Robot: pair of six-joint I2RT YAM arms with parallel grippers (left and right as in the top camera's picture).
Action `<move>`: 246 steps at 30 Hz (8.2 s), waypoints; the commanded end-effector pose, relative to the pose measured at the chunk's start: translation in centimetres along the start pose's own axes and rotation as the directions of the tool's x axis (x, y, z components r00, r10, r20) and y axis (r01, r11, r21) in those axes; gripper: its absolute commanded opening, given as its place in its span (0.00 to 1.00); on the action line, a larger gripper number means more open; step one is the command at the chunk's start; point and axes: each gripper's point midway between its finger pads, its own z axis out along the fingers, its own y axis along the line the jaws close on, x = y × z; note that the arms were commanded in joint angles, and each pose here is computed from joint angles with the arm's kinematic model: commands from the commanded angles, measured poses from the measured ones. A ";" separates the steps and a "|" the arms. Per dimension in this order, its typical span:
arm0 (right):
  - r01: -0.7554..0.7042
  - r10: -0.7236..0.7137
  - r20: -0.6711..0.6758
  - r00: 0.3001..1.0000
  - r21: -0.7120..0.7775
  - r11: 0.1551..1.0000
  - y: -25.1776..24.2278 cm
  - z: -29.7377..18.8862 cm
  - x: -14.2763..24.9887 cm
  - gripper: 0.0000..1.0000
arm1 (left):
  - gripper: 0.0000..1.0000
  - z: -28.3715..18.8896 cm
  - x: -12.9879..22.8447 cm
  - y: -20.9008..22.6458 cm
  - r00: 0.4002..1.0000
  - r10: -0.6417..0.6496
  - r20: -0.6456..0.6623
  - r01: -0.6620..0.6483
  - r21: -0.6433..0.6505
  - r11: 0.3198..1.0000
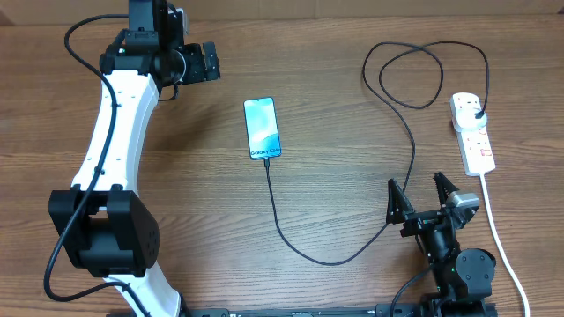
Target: Plug charger to phone and switch on socket
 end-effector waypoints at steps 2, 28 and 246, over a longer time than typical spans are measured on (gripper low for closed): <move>0.012 -0.012 0.005 1.000 -0.003 1.000 0.0 0.0 0.1 1.00 | 0.99 -0.1 -0.1 0.0 1.000 0.014 0.005 -0.014 -0.004 1.000; 0.012 -0.012 0.005 1.000 -0.003 1.000 0.0 0.0 0.1 1.00 | 1.00 -11.2 5.2 2.7 0.988 0.051 0.143 -0.025 -0.175 0.984; 0.132 -0.133 0.006 0.991 0.110 0.985 -2.1 -0.1 -0.1 1.00 | 1.00 -12.7 21.7 7.2 0.603 0.223 0.766 -0.125 -0.186 0.975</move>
